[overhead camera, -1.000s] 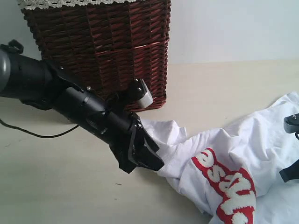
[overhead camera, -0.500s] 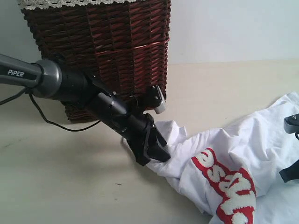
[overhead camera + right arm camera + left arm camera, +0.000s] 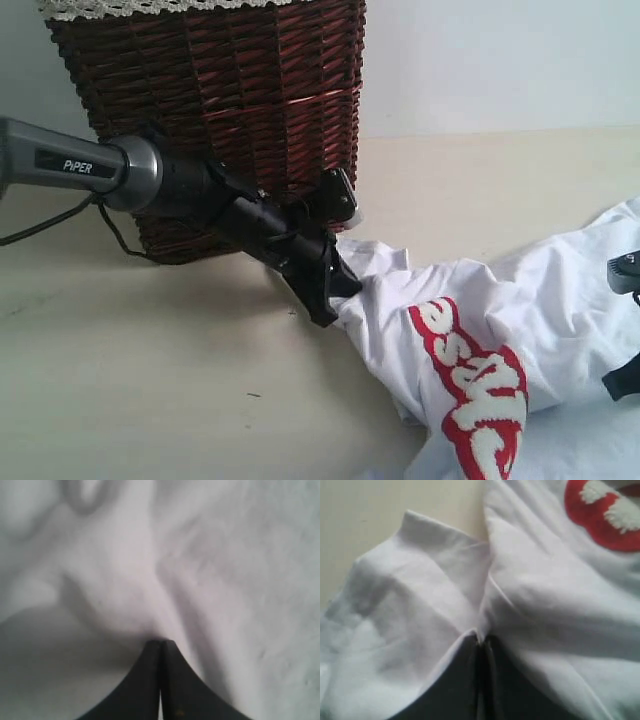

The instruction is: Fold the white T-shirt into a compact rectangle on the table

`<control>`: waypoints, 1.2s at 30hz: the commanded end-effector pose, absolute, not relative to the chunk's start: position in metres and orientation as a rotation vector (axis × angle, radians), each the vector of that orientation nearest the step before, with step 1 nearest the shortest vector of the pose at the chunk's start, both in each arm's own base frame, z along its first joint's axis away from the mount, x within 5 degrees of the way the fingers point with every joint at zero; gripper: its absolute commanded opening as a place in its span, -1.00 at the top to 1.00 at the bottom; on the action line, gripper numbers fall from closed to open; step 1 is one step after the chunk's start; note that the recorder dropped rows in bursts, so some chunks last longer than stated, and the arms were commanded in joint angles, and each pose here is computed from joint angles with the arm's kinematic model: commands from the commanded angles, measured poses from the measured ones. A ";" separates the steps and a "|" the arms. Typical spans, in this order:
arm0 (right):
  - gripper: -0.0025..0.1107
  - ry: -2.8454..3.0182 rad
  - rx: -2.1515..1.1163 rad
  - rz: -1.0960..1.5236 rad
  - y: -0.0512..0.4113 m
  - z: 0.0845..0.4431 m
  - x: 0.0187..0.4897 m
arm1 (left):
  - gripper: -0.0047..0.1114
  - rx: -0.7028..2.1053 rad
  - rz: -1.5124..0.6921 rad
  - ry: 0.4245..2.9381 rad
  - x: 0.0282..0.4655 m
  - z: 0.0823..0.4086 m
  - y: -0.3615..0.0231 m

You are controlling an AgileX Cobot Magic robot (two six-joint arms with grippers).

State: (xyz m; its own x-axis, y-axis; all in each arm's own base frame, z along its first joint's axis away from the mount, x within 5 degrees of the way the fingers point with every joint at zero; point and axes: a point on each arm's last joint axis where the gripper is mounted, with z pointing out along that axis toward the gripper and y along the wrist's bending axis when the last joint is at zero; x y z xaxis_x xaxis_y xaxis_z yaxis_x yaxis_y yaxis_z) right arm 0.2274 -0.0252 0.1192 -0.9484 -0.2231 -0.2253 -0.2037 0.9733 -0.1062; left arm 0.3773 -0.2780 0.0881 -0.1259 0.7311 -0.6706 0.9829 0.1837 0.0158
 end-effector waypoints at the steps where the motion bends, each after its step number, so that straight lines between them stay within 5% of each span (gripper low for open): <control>1: 0.96 2.900 -0.314 -0.171 -0.029 0.121 0.228 | 0.92 1.604 -0.462 1.903 0.389 0.080 -0.274; 10: 0.96 2.946 0.020 -0.585 -0.057 0.126 0.218 | 0.92 1.485 -0.478 1.999 0.403 0.081 -0.252; 20: 0.96 2.705 -0.022 -0.332 -0.041 0.163 0.225 | 0.92 1.313 -0.753 1.941 0.398 0.160 -0.248; 25: 0.96 2.787 -0.268 -0.206 -0.030 0.158 0.218 | 0.92 1.488 -1.195 1.878 0.360 0.189 -0.253; 36: 0.96 2.837 -0.410 -0.056 -0.020 0.141 0.219 | 0.92 1.693 -1.308 2.126 0.316 0.148 -0.241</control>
